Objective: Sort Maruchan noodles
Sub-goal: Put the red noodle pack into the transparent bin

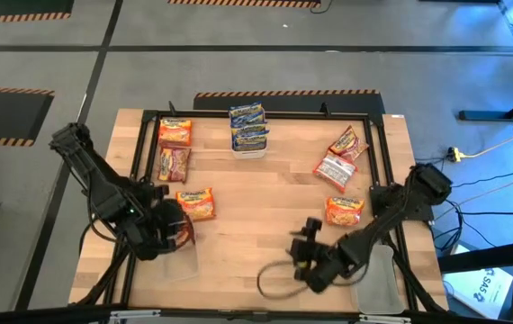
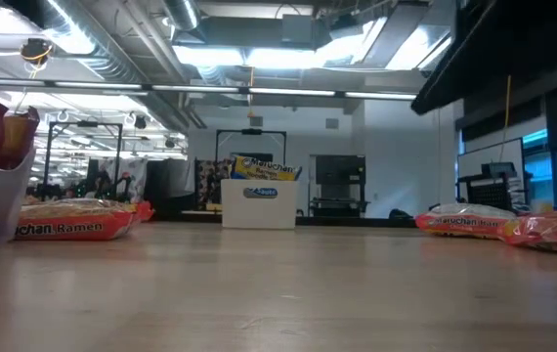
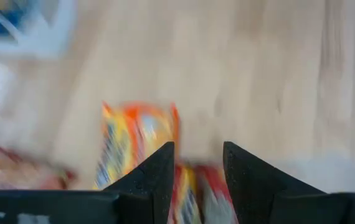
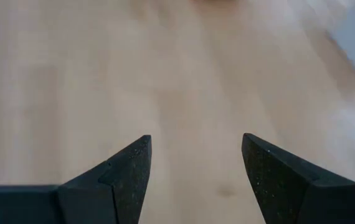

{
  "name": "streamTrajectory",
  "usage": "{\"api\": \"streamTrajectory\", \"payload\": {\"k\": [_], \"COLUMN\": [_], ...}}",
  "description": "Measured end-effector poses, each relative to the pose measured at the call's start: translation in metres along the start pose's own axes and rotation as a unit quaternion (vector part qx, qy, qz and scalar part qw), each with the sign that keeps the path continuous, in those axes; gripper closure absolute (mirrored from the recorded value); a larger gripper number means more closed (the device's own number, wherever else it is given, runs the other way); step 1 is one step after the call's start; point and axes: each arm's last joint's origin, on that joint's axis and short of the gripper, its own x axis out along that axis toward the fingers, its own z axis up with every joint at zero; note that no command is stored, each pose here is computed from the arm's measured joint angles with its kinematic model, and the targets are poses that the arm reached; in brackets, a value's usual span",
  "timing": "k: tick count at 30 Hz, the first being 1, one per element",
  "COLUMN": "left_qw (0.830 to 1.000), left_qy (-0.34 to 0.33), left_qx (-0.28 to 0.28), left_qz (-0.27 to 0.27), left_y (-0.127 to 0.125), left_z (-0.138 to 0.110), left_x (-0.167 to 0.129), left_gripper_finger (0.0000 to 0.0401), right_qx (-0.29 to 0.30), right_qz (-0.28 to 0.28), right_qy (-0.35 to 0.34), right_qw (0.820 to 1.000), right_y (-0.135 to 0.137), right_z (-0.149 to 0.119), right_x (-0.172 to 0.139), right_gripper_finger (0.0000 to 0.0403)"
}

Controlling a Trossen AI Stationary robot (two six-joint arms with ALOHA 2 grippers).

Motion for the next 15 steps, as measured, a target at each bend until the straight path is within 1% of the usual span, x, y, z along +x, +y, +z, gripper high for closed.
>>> {"api": "streamTrajectory", "payload": {"k": [2, 6, 9, 11, 13, 15], "left_qw": [0.999, 0.994, 0.988, 0.985, 0.983, 0.983], "left_qy": [-0.043, -0.088, -0.111, -0.121, -0.125, -0.124], "left_qx": [0.007, 0.041, 0.068, 0.075, 0.08, 0.082], "left_qz": [0.019, 0.048, 0.077, 0.093, 0.105, 0.111], "left_y": [0.001, 0.001, 0.004, 0.006, 0.008, 0.009], "left_z": [0.003, 0.007, 0.01, 0.013, 0.015, 0.016], "left_x": [-0.001, -0.001, 0.0, 0.001, 0.002, 0.003], "left_gripper_finger": [0.0272, 0.0272, 0.0272, 0.0272, 0.0272, 0.0272], "right_qx": [0.022, 0.048, 0.048, 0.043, 0.041, 0.048], "right_qz": [-0.017, -0.079, -0.127, -0.15, -0.159, -0.156], "right_qy": [0.035, 0.12, 0.158, 0.18, 0.202, 0.23], "right_qw": [0.999, 0.988, 0.978, 0.971, 0.966, 0.959], "right_y": [-0.019, -0.064, -0.096, -0.117, -0.137, -0.158], "right_z": [0.006, 0.014, 0.02, 0.025, 0.03, 0.033], "right_x": [0.002, 0.013, 0.021, 0.028, 0.035, 0.043], "right_gripper_finger": [0.0166, 0.0166, 0.0166, 0.0166, 0.0166, 0.0166]}}
